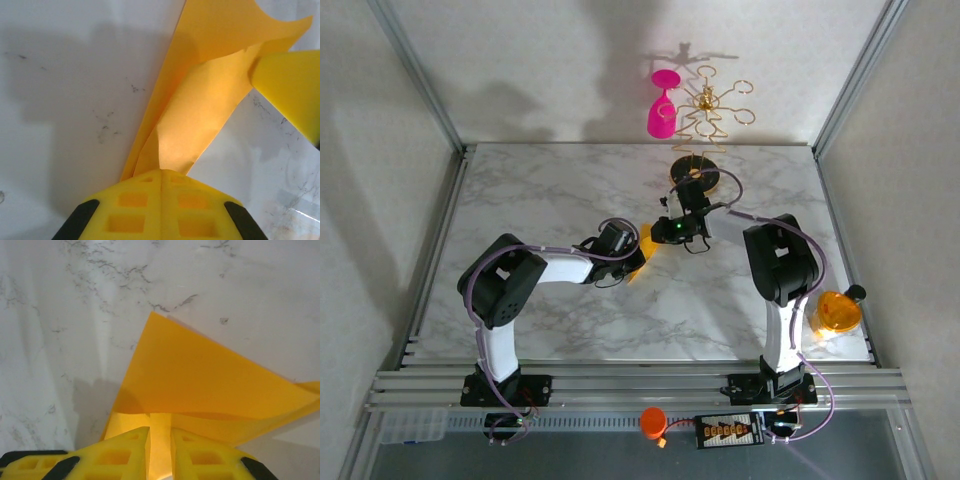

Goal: Fold a paper plane with a square sheet of paper (pick it up from the middle)
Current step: Fold the wing for the fifth time at the center of the table.

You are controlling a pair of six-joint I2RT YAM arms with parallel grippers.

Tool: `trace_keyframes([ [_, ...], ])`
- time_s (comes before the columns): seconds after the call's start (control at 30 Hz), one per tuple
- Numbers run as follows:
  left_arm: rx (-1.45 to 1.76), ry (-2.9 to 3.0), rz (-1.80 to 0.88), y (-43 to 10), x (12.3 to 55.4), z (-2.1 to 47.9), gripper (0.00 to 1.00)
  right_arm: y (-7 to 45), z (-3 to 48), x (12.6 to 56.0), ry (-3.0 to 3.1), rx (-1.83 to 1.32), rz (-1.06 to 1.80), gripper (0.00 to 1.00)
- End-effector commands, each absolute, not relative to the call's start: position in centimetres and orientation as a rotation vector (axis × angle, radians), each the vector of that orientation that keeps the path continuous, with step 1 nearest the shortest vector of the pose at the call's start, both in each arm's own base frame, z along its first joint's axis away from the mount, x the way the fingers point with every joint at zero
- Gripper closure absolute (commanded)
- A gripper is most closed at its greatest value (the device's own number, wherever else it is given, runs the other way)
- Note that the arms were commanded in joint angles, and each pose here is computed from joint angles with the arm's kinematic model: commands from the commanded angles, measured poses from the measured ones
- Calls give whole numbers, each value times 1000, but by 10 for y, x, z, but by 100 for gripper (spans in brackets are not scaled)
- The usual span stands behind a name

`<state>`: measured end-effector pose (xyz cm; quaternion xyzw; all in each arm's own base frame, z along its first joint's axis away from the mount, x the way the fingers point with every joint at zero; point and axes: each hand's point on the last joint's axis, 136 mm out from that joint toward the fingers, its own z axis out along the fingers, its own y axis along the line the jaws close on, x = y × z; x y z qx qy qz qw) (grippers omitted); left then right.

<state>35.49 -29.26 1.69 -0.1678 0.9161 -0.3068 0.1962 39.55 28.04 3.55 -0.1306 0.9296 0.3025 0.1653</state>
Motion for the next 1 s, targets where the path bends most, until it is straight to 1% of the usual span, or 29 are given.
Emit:
trace_keyframes([
  [0.0, -516, 2690, -683, -264, 333, -19, 100, 276, 25, 407, 2660, -374, 813, 81],
  [0.2, -488, 2714, -678, -264, 328, -21, 100, 274, 16, 410, 2682, -350, 792, 81],
  [0.43, -419, 2732, -656, -260, 325, -18, 100, 253, -12, 399, 2805, -256, 652, 81],
  [0.5, -372, 2707, -699, -266, 331, -6, 100, 249, -21, 393, 2840, -234, 632, 81],
  [0.6, -269, 2639, -835, -288, 342, 24, 100, 245, -30, 383, 2876, -212, 628, 82],
  [0.7, -221, 2568, -941, -305, 353, 50, 98, 243, -34, 377, 2892, -200, 635, 82],
  [0.77, -207, 2550, -976, -312, 358, 56, 97, 244, -35, 375, 2895, -197, 639, 82],
  [0.97, -198, 2592, -974, -321, 364, 37, 96, 244, -37, 373, 2903, -193, 643, 82],
])
